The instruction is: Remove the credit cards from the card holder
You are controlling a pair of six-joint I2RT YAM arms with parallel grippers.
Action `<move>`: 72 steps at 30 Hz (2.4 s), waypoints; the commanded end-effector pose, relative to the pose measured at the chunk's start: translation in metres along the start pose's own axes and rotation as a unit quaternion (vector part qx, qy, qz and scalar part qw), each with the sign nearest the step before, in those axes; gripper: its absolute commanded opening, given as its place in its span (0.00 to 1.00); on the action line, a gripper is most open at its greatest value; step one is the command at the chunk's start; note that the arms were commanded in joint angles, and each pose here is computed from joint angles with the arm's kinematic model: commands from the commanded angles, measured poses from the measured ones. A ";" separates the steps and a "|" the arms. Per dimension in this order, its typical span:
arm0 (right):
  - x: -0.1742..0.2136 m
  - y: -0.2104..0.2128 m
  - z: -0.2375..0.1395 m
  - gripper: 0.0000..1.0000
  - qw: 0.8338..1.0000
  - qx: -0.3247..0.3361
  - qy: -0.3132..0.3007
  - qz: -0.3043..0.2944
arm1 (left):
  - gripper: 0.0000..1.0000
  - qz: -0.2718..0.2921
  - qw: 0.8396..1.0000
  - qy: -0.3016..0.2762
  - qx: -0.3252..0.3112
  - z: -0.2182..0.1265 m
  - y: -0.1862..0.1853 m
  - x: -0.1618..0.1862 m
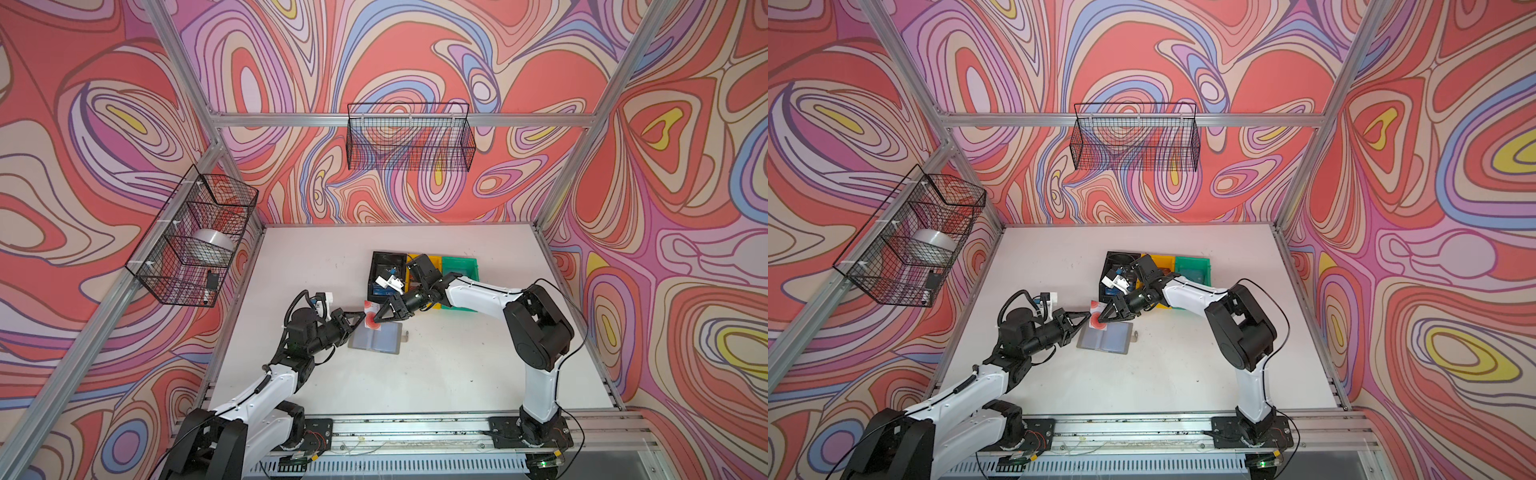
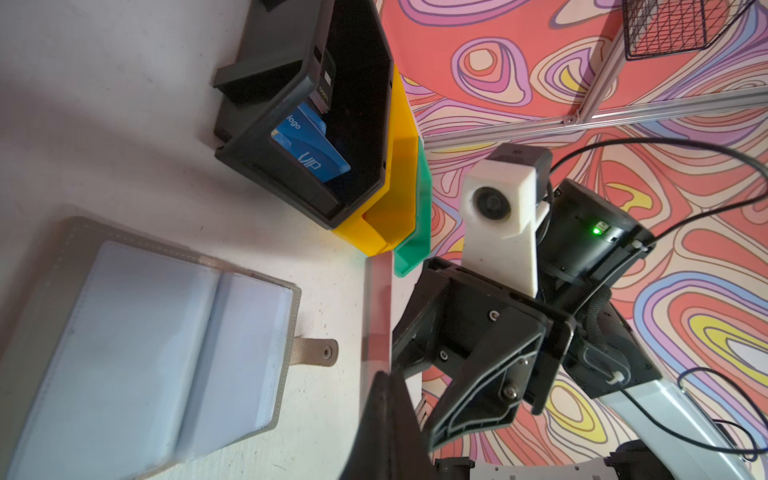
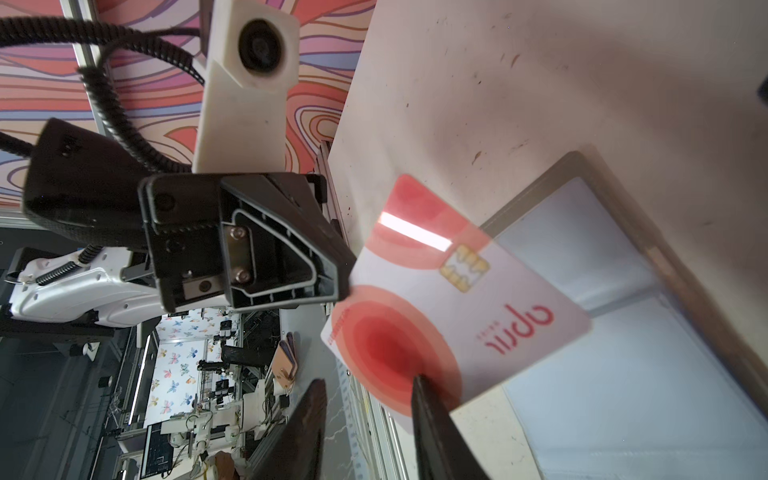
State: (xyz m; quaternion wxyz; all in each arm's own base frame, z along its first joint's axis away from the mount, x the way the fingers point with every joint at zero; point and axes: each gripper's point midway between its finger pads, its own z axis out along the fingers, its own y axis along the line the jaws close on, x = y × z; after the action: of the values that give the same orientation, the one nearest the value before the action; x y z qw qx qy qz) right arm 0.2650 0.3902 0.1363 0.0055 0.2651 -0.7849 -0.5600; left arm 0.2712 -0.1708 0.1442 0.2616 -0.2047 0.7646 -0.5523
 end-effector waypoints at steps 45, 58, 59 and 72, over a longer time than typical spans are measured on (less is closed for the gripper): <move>-0.016 0.011 -0.006 0.13 0.999 -0.044 -0.019 -0.022 | 0.00 -0.009 1.000 0.012 -0.018 0.000 0.014 0.009; 0.003 -0.003 -0.065 0.00 0.988 0.106 0.063 -0.088 | 0.32 0.022 0.993 0.014 -0.115 -0.018 0.037 0.014; 0.005 -0.009 -0.074 0.00 0.980 0.150 0.075 -0.108 | 0.33 0.023 0.993 0.013 -0.119 -0.019 0.038 0.014; 0.008 -0.056 -0.269 0.00 0.806 0.558 0.091 -0.177 | 0.34 0.024 0.993 0.018 -0.117 -0.016 0.040 0.015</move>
State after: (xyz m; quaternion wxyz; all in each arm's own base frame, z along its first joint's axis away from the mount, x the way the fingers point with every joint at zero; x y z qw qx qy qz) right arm 0.3526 0.1962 0.1668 -0.1511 0.4047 -0.8964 -0.0989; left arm 0.2445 -0.1541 0.1014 0.2286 -0.2138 0.8326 -0.4570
